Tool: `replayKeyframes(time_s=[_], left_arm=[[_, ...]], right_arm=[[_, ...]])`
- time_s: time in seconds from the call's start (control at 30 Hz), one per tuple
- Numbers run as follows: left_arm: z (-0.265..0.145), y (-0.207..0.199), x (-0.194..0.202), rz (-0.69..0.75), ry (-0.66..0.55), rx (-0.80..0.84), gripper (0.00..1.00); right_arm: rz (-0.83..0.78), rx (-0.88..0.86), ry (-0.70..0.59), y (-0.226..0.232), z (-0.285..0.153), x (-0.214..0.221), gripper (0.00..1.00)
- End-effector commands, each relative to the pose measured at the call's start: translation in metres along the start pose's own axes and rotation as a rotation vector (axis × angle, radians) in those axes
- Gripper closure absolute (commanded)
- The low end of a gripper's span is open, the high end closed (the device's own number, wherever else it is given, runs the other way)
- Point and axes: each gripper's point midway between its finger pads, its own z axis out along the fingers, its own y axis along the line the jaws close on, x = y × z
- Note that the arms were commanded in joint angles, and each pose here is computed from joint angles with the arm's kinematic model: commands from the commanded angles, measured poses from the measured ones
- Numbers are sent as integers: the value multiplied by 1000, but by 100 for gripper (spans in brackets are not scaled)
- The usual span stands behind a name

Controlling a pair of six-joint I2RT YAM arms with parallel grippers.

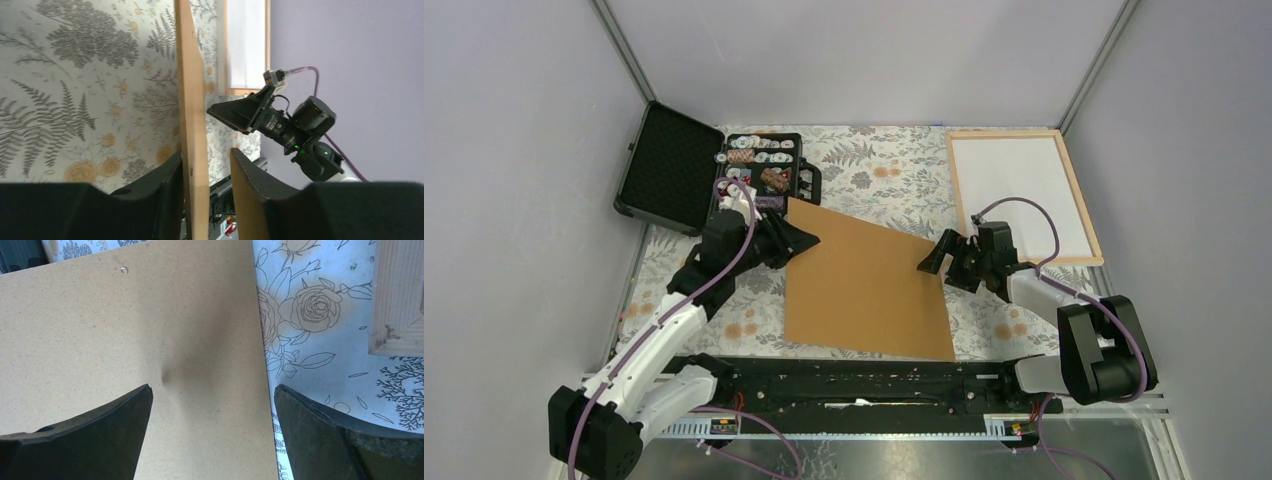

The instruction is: Put the photo into the frame

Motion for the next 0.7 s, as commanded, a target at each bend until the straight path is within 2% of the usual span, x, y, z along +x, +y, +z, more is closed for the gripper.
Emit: replayKeyframes(time_s=[0.0,0.13,0.2,0.27,0.37,0.47,0.57,0.6,0.67], left_arm=[[-10,-3,-13,77,-79,-11,65],[-9,2,-14,122,-82,-30,87],[-10,6,-18,156,-91,-62,100],[-14,7,-24,198,-106,-97,100],[-23,1,-34,273,-133,-124,100],[-36,-14,-46,342,-169,-129,100],[-47,-31,-57,403,-199,-123,100],[-52,-39,-62,411,-212,-119,100],[-58,-46,-66,418,-217,-128,100]], right_arm=[[12,54,60,-11,-4,19,1],[-34,93,69,-9,-6,15,2],[-104,169,45,-14,-15,0,1],[-167,318,8,-26,-35,-19,0],[-232,455,-125,-27,-60,-64,0],[-251,508,-202,-19,-65,-96,0],[-240,527,-190,-14,-49,-114,0],[-237,536,-169,-13,-42,-117,2],[-235,578,-134,-19,-30,-124,15]])
